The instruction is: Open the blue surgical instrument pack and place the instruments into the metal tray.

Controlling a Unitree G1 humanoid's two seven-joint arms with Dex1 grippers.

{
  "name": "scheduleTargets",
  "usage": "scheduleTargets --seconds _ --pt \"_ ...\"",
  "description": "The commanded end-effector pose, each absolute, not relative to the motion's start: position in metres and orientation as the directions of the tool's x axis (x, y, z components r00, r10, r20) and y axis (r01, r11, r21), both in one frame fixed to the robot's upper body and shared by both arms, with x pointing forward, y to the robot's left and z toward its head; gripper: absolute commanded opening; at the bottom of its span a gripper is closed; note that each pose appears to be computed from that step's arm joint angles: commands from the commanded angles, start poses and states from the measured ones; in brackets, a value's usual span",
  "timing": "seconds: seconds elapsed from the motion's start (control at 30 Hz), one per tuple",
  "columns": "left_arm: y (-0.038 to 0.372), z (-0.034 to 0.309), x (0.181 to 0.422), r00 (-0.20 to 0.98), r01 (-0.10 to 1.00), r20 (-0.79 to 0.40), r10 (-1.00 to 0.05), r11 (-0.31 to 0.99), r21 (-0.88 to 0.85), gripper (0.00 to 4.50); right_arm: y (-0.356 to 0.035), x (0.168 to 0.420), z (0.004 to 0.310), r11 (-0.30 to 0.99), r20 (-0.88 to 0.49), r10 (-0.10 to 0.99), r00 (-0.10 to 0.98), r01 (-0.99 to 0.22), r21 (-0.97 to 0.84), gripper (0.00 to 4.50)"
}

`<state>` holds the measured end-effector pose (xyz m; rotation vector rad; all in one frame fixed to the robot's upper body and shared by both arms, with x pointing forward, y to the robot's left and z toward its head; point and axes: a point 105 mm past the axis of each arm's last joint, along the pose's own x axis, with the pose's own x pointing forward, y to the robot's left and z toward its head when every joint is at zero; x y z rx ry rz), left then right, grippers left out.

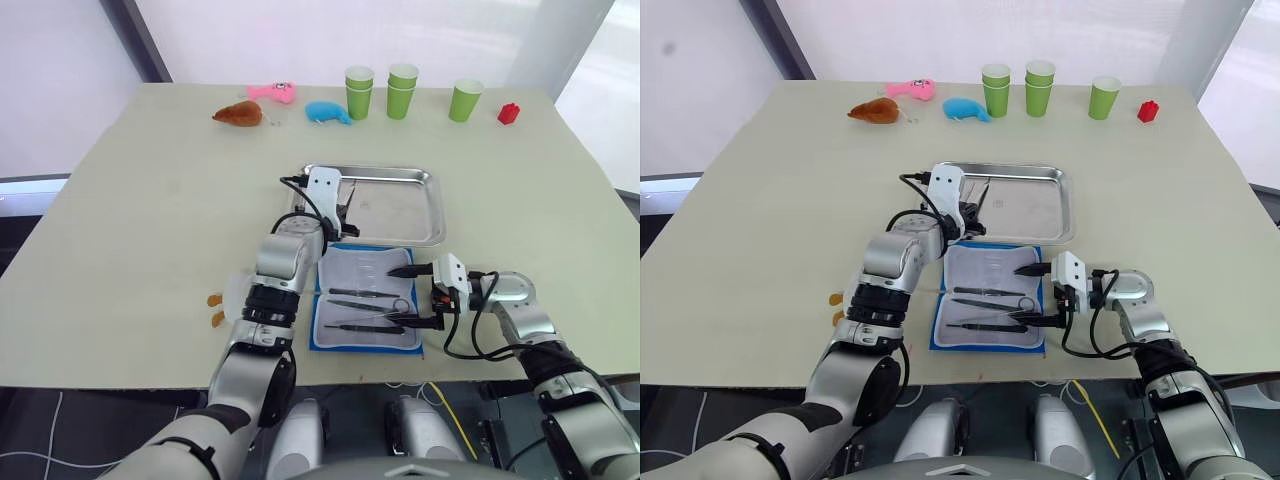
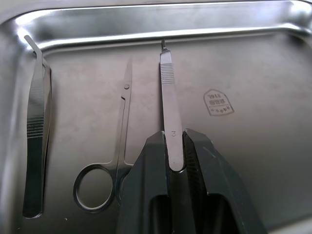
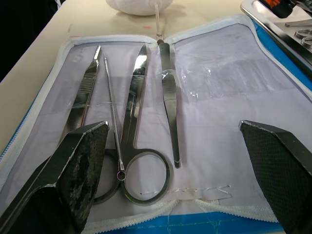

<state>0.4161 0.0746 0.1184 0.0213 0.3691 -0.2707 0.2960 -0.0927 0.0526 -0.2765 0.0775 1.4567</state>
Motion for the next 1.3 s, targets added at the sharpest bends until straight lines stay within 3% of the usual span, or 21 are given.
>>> scheduleTargets --seconds 0.03,0.2,0.27,0.3,0.37,0.4,0.47,0.6,0.8,0.93,1.13,1.23,1.3 --pt "0.070 0.127 0.419 0.913 0.244 -0.328 -0.243 0.969 -0.039 0.04 -0.097 0.277 0.012 0.090 -0.316 0.945 0.086 -0.996 0.000 4.50" --pt "0.067 0.123 0.420 0.911 0.226 -0.340 -0.234 0.972 -0.064 0.04 -0.097 0.277 0.012 0.091 -0.313 0.946 0.087 -0.996 0.000 4.50" --pt "0.068 0.122 0.420 0.913 0.219 -0.340 -0.227 0.974 -0.062 0.97 -0.097 0.277 0.012 0.092 -0.313 0.946 0.087 -0.996 0.000 4.50" --pt "0.068 0.122 0.420 0.913 0.216 -0.340 -0.224 0.975 -0.061 1.16 -0.096 0.277 0.012 0.092 -0.312 0.946 0.088 -0.996 0.000 4.50" --pt "0.070 0.121 0.419 0.915 0.211 -0.339 -0.218 0.976 -0.058 2.36 -0.096 0.278 0.012 0.093 -0.312 0.946 0.089 -0.996 -0.001 4.50" --pt "0.071 0.122 0.419 0.916 0.209 -0.339 -0.216 0.976 -0.058 2.49 -0.096 0.278 0.012 0.094 -0.312 0.946 0.090 -0.996 -0.001 4.50" --pt "0.073 0.123 0.419 0.918 0.205 -0.336 -0.210 0.977 -0.052 3.32 -0.096 0.278 0.012 0.095 -0.312 0.946 0.090 -0.996 -0.001 4.50" --pt "0.071 0.133 0.418 0.926 0.222 -0.302 -0.226 0.974 -0.048 4.45 -0.096 0.278 0.011 0.094 -0.312 0.946 0.090 -0.996 -0.001 4.50" --pt "0.067 0.160 0.416 0.933 0.308 -0.192 -0.305 0.951 -0.014 4.45 -0.094 0.278 0.012 0.094 -0.308 0.947 0.091 -0.996 -0.003 4.50" --pt "0.068 0.175 0.404 0.880 0.466 -0.127 -0.458 0.884 0.040 4.45 -0.093 0.279 0.012 0.098 -0.304 0.948 0.094 -0.995 -0.002 4.50" --pt "0.082 0.191 0.378 0.729 0.673 -0.019 -0.684 0.711 0.206 4.45 -0.094 0.279 0.012 0.102 -0.303 0.948 0.098 -0.995 -0.003 4.50" --pt "0.090 0.190 0.369 0.676 0.723 -0.019 -0.737 0.657 0.214 4.45 -0.094 0.279 0.012 0.103 -0.302 0.948 0.099 -0.995 -0.003 4.50" --pt "0.111 0.194 0.348 0.565 0.817 -0.011 -0.825 0.558 0.146 4.45 -0.094 0.280 0.012 0.104 -0.301 0.948 0.101 -0.995 -0.004 4.50"
